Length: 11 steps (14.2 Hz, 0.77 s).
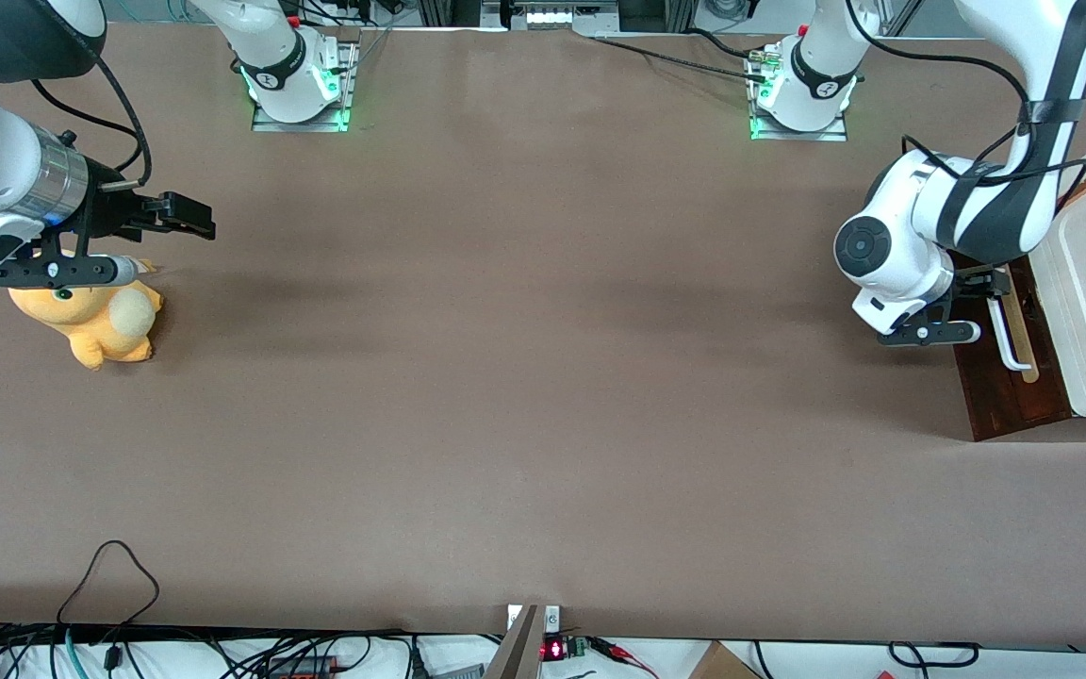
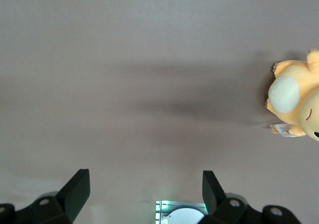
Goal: Open lower drawer with left arm only
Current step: 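Lower the open left gripper toward the lower drawer's white handle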
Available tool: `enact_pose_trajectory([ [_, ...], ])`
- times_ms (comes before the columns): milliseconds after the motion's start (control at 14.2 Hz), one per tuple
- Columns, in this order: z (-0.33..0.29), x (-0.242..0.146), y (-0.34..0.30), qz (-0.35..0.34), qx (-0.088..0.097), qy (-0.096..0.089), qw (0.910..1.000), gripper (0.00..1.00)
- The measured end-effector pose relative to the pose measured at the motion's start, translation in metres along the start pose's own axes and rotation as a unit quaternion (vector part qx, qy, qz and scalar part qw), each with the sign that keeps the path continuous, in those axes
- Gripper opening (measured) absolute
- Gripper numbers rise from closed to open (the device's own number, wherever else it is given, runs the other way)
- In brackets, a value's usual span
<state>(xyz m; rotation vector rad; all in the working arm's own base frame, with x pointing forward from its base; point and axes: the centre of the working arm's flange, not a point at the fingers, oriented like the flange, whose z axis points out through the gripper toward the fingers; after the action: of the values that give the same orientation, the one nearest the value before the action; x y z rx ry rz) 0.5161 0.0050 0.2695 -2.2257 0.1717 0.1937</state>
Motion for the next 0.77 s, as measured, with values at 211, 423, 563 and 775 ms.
enact_pose_trajectory([
  [211, 0.011, 0.002, 0.005, 0.032, 0.064, 0.011, 0.9973, 0.93],
  [423, 0.017, 0.006, 0.012, 0.056, 0.099, 0.024, 0.9932, 0.90],
  [563, 0.023, 0.007, 0.017, 0.065, 0.106, 0.024, 0.9919, 0.85],
  [775, 0.030, 0.007, 0.023, 0.064, 0.106, 0.020, 0.9921, 0.84],
])
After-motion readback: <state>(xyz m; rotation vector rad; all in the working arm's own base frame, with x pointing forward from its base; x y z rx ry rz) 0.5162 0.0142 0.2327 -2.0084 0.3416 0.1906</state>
